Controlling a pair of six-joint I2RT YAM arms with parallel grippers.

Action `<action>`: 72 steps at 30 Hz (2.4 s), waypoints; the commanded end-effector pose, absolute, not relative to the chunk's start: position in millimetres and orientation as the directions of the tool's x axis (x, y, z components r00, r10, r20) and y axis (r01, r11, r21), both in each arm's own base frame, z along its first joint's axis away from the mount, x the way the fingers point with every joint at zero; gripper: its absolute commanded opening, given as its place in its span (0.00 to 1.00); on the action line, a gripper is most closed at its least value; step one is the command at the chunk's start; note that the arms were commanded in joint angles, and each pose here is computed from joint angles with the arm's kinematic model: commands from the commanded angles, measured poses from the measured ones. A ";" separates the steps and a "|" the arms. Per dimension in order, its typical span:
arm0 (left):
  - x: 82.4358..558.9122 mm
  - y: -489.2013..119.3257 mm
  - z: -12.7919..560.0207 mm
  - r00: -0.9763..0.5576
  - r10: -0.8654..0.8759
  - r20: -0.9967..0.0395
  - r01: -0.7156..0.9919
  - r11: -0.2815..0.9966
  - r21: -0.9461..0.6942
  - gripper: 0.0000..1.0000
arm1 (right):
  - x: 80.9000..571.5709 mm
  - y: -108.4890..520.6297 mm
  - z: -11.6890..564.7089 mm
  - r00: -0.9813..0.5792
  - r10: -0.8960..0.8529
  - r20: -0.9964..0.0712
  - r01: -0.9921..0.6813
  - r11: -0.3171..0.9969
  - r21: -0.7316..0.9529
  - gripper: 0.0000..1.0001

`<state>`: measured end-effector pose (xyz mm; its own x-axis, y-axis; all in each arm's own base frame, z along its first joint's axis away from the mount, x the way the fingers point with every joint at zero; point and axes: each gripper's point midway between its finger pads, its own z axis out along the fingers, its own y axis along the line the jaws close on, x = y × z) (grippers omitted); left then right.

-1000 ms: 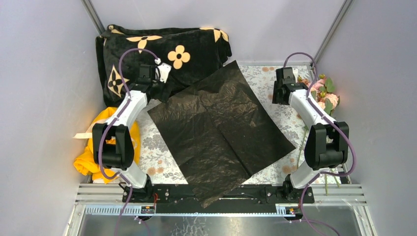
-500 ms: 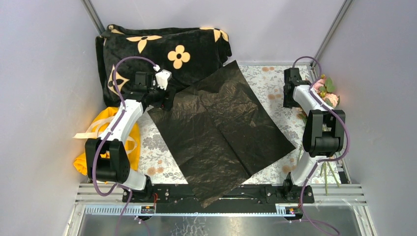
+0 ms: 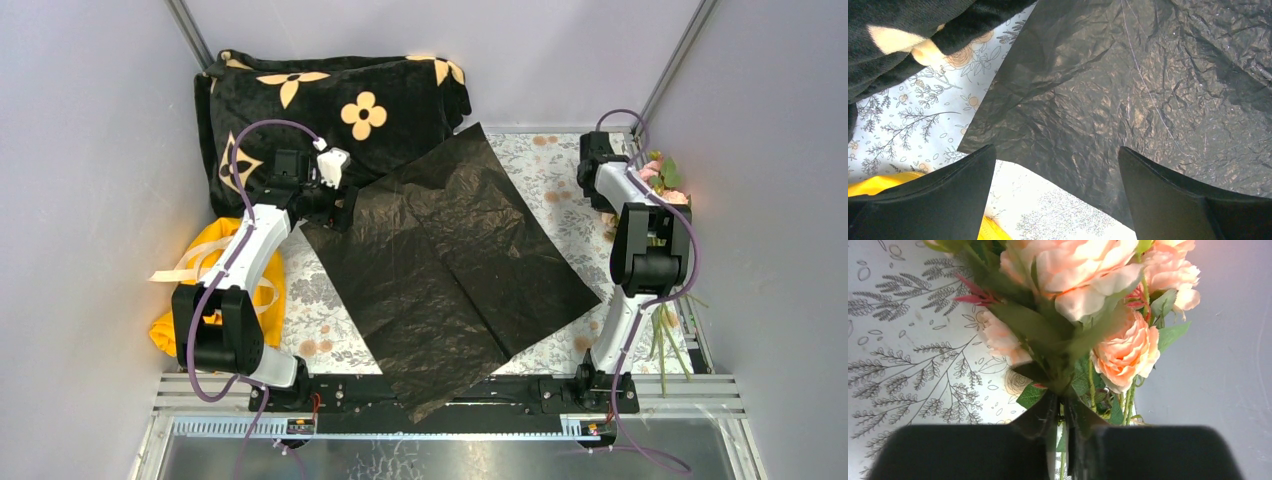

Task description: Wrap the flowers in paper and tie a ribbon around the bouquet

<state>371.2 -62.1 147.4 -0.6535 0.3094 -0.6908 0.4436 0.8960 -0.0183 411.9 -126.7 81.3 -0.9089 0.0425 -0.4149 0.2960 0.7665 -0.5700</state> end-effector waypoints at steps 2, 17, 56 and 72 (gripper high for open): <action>364.5 -62.8 152.5 -0.645 0.314 -0.697 0.459 0.888 -0.024 0.99 | 421.7 -133.3 123.4 -0.874 0.031 -0.484 0.346 0.739 -0.578 0.00; 360.6 -64.9 164.2 -0.604 0.336 -0.723 0.491 0.871 -0.005 0.99 | 389.4 -120.6 376.8 -0.330 -0.023 -0.944 0.579 0.784 -0.222 0.00; 379.3 -200.9 336.2 -0.134 0.322 -0.937 0.810 0.581 0.083 0.98 | 321.2 198.1 406.5 -0.297 0.079 -0.952 -0.767 0.574 0.287 0.00; 289.0 -280.3 232.8 0.037 0.556 -0.831 0.989 0.099 0.110 0.99 | 291.2 240.9 339.5 -0.400 -0.026 -0.916 -0.872 0.317 0.372 0.00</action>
<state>302.4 -255.2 243.1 -0.0154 0.5791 -0.8151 0.9742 0.1923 0.1183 301.5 227.9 322.3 -0.4693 -0.0187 -0.8829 -0.8034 0.4240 0.4180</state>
